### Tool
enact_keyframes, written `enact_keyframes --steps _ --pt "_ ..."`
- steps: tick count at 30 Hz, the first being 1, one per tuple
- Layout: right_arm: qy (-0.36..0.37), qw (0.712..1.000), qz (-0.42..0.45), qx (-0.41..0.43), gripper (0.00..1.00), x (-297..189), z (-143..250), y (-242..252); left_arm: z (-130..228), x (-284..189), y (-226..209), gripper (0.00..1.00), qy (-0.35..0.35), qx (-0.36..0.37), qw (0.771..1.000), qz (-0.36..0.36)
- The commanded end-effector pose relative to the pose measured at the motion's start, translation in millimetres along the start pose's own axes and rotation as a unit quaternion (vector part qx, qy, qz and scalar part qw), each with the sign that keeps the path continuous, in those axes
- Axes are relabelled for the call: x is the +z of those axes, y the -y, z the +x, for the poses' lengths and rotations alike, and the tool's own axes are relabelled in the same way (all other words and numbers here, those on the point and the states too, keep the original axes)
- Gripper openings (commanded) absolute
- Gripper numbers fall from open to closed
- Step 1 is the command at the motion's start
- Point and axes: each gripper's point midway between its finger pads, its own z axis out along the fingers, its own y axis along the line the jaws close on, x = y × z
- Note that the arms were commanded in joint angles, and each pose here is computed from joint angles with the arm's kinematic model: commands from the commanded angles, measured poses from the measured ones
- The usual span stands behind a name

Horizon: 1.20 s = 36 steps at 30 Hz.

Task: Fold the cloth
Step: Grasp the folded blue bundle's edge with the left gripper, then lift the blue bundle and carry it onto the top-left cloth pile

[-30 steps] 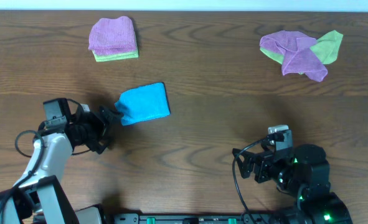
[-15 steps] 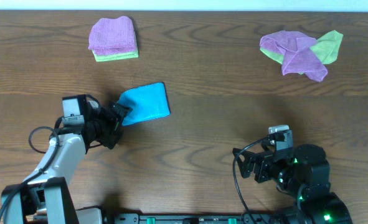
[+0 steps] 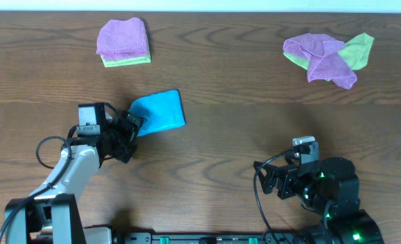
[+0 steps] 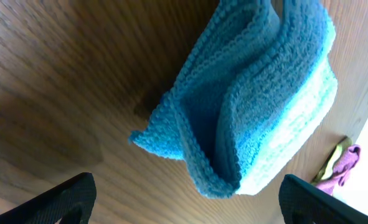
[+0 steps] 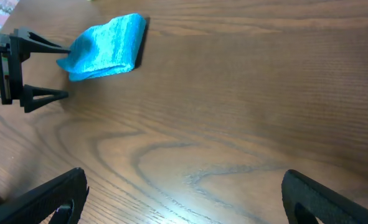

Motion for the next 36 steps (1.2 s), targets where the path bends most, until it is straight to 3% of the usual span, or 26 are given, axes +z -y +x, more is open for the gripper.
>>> enact_keyframes --steps 1,12,17,24,28,30,31,36 --pt "0.002 1.0 0.004 0.008 0.99 -0.1 0.4 2.3 -1.4 6.9 -10.5 0.95 0.002 -0.011 1.0 -0.019" --pt "0.002 1.0 0.004 0.008 0.99 -0.1 0.3 2.3 -4.9 27.2 -6.6 0.95 -0.012 -0.003 1.0 -0.002" --pt "0.002 1.0 0.004 0.008 0.99 -0.1 0.3 2.3 -3.9 47.6 -12.2 1.0 -0.02 0.004 1.0 -0.008" --pt "0.002 1.0 0.004 0.008 0.99 -0.1 0.3 2.3 -7.6 75.5 -16.6 0.73 -0.026 0.018 0.999 0.001" --pt "0.002 1.0 0.004 0.008 0.99 -0.1 0.3 2.3 -11.8 78.4 -4.6 0.26 -0.02 0.061 0.998 0.03" --pt "0.002 1.0 0.004 0.008 0.99 -0.1 0.4 2.3 -15.1 78.1 2.6 0.1 -0.012 0.073 0.996 0.043" --pt "0.002 1.0 0.004 0.008 0.99 -0.1 0.3 2.3 -16.4 77.8 5.8 0.06 -0.009 0.077 0.996 0.049" --pt "0.002 1.0 0.004 0.008 0.99 -0.1 0.3 2.3 -20.9 74.5 29.3 0.06 0.001 0.103 0.99 0.096"
